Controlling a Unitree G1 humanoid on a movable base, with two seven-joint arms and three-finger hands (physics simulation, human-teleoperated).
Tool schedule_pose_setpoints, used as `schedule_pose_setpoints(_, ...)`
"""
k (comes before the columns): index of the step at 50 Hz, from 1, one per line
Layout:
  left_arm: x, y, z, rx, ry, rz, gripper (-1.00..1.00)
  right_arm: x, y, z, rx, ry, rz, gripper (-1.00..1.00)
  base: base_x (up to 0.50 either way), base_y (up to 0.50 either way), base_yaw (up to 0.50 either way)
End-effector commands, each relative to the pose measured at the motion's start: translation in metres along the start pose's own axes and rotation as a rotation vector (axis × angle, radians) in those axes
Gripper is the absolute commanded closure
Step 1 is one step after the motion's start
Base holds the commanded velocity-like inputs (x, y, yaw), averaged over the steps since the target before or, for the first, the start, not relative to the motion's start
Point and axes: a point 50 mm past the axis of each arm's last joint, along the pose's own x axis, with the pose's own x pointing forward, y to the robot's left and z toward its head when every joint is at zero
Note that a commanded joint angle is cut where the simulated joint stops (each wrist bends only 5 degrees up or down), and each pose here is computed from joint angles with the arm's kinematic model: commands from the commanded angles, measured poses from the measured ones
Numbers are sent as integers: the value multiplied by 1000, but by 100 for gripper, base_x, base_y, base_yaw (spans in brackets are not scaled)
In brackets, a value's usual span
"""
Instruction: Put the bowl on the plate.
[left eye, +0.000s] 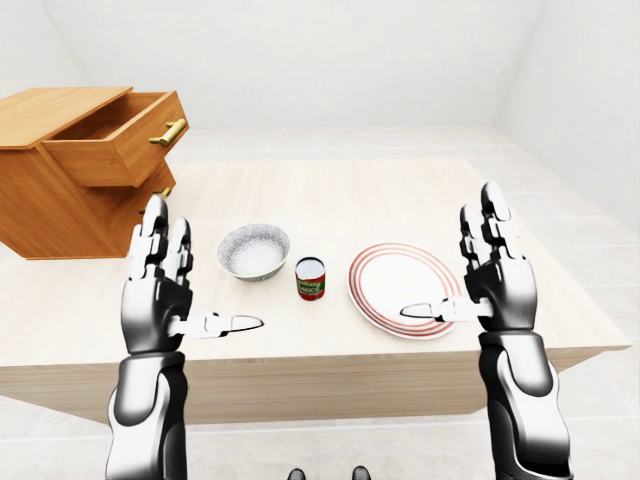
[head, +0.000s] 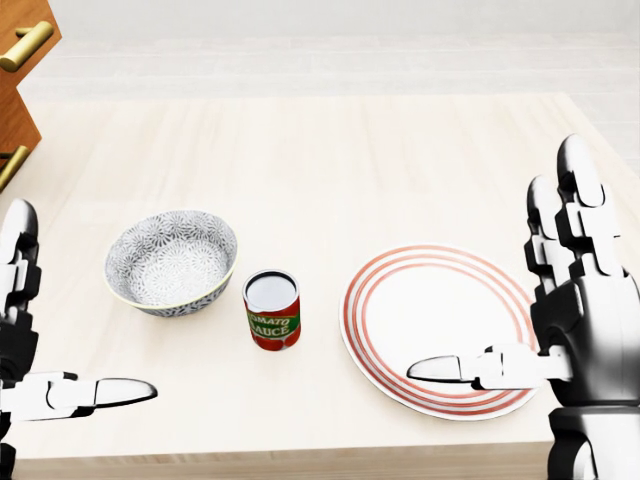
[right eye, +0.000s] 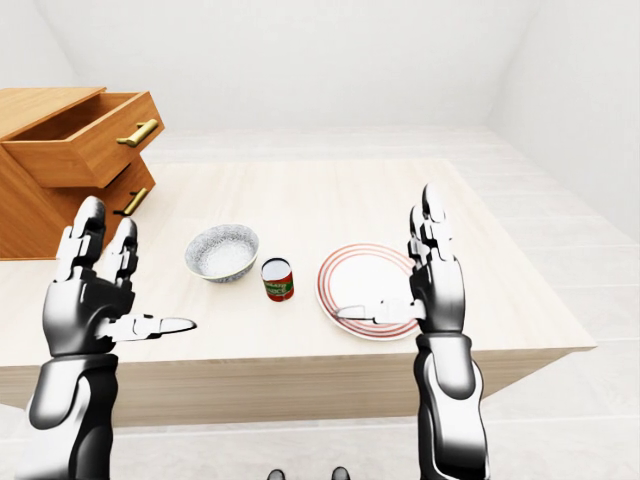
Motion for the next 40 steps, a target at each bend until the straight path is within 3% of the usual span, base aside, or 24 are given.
schedule_pose_setpoints(1, -1, 10, 17, -7, -73, 0, -100, 2, -4, 7, -6, -33, -11, -100, 0, 0, 0)
schedule_pose_setpoints(7, -1, 11, 18, 11, -73, 8, -100, 2, -4, 8, -20, -36, -6, -100, 0, 0, 0)
schedule_pose_setpoints(19, -1, 11, 16, 14, -64, 0, -100, 5, -1, 12, -48, -54, -9, -100, 40, -1, 0)
schedule_pose_setpoints(30, 1, 7, 13, 28, -55, -14, -100, 6, -4, 8, -45, -39, -14, -100, 1, 0, 0)
schedule_pose_setpoints(40, 0, 7, 18, 41, -72, -14, -100, 5, -4, 12, -47, -57, -13, -100, 0, -42, 0)
